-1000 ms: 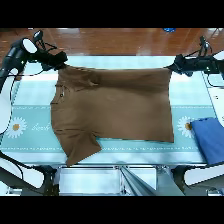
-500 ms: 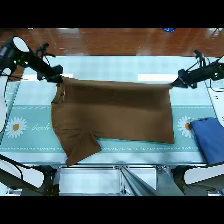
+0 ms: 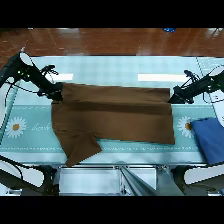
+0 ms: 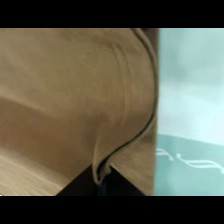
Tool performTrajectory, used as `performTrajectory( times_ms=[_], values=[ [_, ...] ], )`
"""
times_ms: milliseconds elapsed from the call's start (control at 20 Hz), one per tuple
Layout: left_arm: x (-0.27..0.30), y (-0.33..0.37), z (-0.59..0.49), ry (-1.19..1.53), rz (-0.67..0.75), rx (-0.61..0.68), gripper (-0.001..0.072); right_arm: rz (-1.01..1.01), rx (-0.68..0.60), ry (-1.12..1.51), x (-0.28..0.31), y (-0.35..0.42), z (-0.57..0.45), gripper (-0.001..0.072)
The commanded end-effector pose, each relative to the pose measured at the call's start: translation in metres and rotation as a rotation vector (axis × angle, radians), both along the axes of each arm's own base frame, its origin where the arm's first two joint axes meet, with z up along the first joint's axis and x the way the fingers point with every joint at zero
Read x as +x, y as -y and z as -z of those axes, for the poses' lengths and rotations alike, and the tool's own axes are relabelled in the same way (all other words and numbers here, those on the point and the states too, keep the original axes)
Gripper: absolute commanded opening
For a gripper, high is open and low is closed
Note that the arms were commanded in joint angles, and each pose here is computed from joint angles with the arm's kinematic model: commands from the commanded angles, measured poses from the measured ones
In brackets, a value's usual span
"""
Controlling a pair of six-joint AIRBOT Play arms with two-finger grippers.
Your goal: Fold the shirts.
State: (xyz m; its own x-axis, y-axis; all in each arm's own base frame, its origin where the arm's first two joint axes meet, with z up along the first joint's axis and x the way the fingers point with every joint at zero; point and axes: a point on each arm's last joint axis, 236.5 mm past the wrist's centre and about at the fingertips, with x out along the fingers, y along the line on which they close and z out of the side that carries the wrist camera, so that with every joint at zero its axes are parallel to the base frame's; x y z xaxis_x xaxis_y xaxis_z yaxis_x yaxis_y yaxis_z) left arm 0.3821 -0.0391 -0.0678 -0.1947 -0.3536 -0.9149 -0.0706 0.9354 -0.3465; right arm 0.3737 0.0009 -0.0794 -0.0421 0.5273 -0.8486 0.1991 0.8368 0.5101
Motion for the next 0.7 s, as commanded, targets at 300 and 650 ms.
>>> performTrajectory(
  times_ms=[300, 650],
  values=[
    [-0.017, -0.003, -0.012, -0.046, 0.02, -0.013, 0.0509, 0.048, -0.02, 0.005, -0.003, 0.008, -0.015, 0.0413],
    [-0.102, -0.068, -0.018, 0.09, -0.249, 0.029, 0.0509, 0.298, -0.131, 0.244, -0.062, 0.028, -0.041, 0.0412]
  ],
)
